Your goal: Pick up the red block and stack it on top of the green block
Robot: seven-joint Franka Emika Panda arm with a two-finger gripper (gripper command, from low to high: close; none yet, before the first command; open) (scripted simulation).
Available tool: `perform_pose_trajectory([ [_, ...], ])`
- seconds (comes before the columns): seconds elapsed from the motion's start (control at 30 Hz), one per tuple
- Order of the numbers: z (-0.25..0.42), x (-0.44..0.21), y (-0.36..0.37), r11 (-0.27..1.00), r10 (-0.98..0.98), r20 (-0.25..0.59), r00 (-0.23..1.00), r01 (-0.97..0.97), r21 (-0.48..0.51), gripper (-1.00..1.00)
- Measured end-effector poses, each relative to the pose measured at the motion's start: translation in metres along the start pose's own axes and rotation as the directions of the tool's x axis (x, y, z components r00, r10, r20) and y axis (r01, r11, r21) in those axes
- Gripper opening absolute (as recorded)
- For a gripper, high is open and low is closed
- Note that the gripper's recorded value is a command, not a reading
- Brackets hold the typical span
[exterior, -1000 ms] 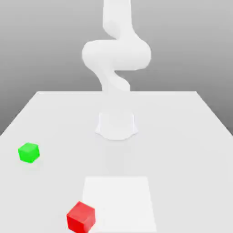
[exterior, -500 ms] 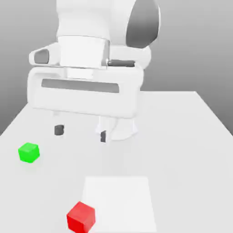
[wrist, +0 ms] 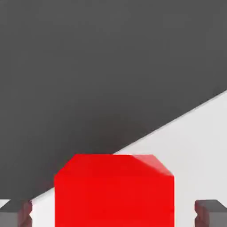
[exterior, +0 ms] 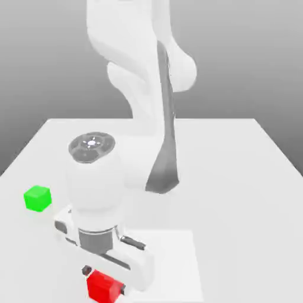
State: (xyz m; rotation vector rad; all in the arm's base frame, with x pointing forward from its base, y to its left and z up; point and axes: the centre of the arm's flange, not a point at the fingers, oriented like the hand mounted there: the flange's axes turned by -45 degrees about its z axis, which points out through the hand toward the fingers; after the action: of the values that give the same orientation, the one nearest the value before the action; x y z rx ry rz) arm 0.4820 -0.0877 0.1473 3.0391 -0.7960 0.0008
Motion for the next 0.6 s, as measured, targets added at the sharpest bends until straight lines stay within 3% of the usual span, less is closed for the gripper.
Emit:
perform_pose_trajectory([
  [0.17, -0.001, 0.0, 0.0, 1.0, 0.0, 0.0, 1.0, 0.0, 0.0, -1.0],
  [0.33, -0.057, 0.0, 0.004, 1.0, -0.001, -0.002, 1.0, 0.001, -0.003, -1.0],
  [0.6, -0.09, -0.003, 0.13, 0.996, -0.019, -0.026, 0.999, 0.017, -0.083, -1.0],
])
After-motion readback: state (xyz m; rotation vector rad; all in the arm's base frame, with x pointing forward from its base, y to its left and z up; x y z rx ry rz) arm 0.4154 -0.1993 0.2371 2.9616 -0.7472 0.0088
